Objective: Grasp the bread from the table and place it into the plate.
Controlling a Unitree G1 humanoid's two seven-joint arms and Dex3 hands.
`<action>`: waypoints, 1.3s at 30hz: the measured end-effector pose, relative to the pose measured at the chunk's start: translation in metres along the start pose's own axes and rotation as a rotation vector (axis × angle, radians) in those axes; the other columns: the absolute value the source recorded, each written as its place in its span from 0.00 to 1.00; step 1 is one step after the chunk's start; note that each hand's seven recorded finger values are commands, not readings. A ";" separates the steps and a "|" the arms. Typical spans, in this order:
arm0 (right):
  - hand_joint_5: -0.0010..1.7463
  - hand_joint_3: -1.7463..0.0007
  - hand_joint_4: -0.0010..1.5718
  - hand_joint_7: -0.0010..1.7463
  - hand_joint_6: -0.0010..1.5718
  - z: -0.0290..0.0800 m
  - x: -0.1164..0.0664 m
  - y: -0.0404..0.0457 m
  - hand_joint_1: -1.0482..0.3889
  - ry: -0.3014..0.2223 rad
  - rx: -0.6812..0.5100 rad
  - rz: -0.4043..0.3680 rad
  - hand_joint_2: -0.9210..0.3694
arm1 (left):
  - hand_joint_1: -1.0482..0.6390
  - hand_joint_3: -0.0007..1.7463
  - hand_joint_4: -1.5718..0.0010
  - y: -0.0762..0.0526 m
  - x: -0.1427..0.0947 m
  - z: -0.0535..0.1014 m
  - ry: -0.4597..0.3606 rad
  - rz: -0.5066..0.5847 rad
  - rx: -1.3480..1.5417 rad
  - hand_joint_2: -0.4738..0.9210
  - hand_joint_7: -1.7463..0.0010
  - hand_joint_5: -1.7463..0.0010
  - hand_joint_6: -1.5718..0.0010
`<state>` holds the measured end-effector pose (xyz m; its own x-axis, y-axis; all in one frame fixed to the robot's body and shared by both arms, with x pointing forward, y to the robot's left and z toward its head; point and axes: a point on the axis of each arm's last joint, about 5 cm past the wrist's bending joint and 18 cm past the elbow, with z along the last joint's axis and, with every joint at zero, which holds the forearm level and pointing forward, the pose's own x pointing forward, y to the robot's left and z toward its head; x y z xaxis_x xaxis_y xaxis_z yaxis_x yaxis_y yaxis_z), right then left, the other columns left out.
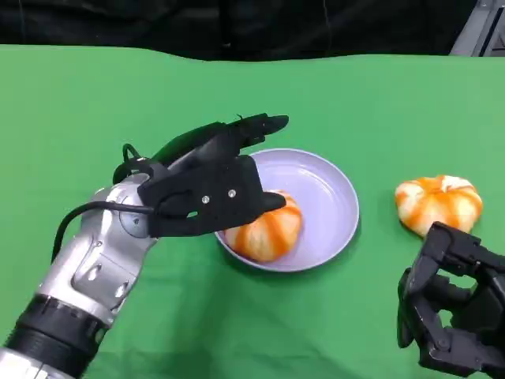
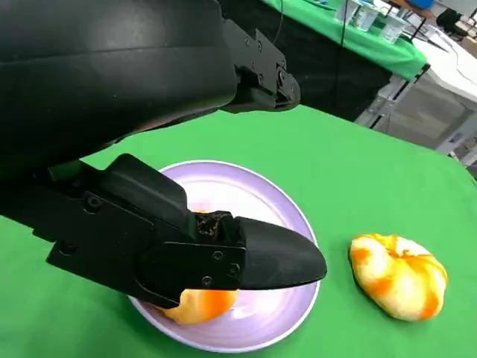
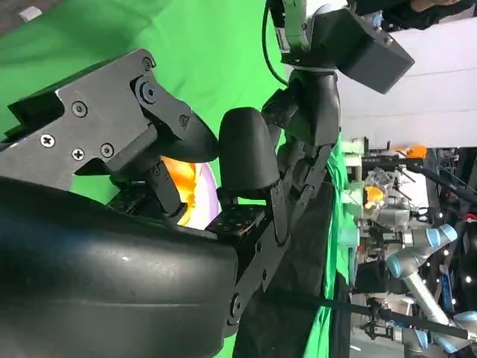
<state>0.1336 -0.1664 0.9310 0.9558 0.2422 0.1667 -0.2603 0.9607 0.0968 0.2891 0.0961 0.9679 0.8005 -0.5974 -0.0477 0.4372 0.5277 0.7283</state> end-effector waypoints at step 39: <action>1.00 0.33 0.57 0.98 0.44 0.002 -0.002 0.0082 0.64 -0.012 0.001 -0.034 0.27 | 0.62 0.71 0.35 -0.016 -0.182 -0.014 -0.116 0.150 -1.324 0.79 0.01 0.00 0.47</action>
<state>0.1290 -0.1594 0.9338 0.9624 0.2079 0.1746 -0.2279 0.9681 0.1037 0.1423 0.2044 0.9553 0.8652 -0.4951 0.0798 0.4669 0.7371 -0.4886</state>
